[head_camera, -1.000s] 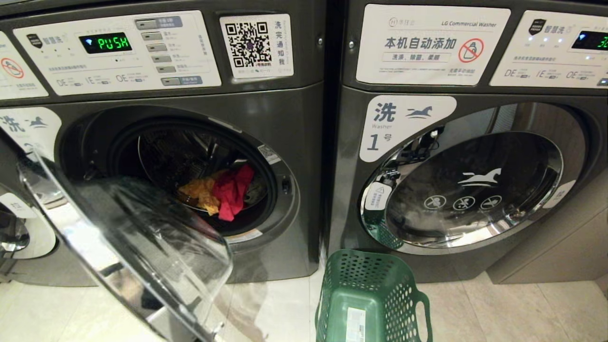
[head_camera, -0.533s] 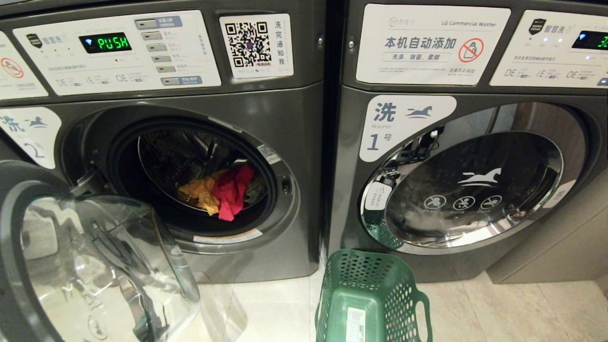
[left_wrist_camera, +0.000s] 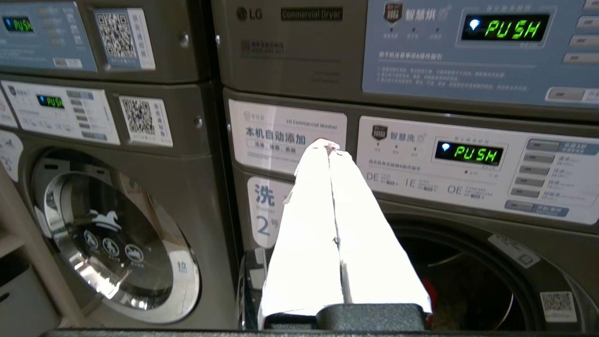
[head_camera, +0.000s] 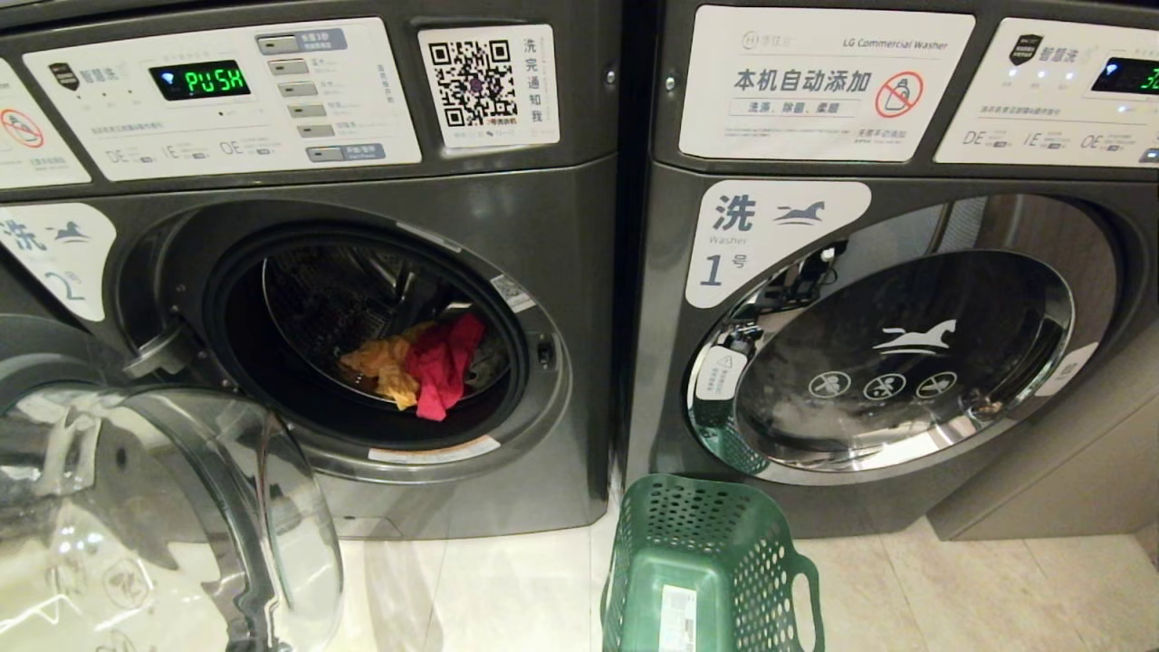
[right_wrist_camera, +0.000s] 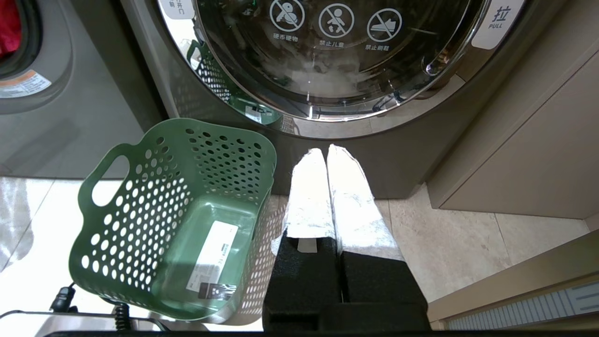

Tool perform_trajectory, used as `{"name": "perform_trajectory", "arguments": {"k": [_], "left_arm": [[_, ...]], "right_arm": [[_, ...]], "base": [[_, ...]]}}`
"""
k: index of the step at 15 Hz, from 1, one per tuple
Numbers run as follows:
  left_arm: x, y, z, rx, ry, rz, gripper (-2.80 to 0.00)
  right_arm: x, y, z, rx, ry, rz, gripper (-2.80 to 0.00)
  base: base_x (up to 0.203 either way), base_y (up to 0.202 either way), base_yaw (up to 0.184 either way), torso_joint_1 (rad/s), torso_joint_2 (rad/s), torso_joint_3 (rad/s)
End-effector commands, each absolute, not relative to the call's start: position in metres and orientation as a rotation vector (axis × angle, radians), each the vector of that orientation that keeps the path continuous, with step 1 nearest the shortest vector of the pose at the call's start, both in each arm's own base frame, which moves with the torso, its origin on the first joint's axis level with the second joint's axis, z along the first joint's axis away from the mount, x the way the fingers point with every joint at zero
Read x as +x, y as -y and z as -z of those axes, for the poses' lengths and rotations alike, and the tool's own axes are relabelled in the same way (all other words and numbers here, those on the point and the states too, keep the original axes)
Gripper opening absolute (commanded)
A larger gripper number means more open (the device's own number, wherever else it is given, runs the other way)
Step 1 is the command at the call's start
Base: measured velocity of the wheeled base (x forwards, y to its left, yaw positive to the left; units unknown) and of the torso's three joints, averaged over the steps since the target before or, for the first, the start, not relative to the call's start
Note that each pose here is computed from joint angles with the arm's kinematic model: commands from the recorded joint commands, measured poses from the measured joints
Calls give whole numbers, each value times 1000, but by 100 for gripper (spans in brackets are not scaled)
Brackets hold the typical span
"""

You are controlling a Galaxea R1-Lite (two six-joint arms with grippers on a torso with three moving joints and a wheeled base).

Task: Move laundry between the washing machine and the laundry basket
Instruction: Open the lid of the washing machine

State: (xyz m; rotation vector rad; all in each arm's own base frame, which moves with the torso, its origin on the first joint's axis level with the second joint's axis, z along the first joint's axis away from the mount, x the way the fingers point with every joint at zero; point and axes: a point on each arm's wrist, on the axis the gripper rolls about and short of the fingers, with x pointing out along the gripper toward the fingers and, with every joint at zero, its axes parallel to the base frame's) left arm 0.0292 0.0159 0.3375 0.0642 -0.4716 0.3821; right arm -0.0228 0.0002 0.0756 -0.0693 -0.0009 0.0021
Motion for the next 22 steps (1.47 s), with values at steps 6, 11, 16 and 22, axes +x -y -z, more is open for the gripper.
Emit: {"name": "perform_trajectory", "arguments": {"k": [6, 11, 16, 22], "left_arm": [[30, -17, -339, 85, 455, -387, -280], [39, -18, -318, 13, 255, -222, -280], [38, -15, -317, 3, 203, -114, -280], [39, -15, -314, -2, 196, -113, -280]], "right_arm": [[-23, 0, -76, -69, 0, -3, -280], [-23, 0, -76, -71, 0, -3, -280], [-23, 0, -76, -71, 0, -3, -280], [-23, 0, -76, -70, 0, -2, -280]], "base": [[0, 0, 0, 0, 0, 0], [0, 0, 0, 0, 0, 0], [0, 0, 0, 0, 0, 0], [-21, 0, 0, 2, 1, -1]]}}
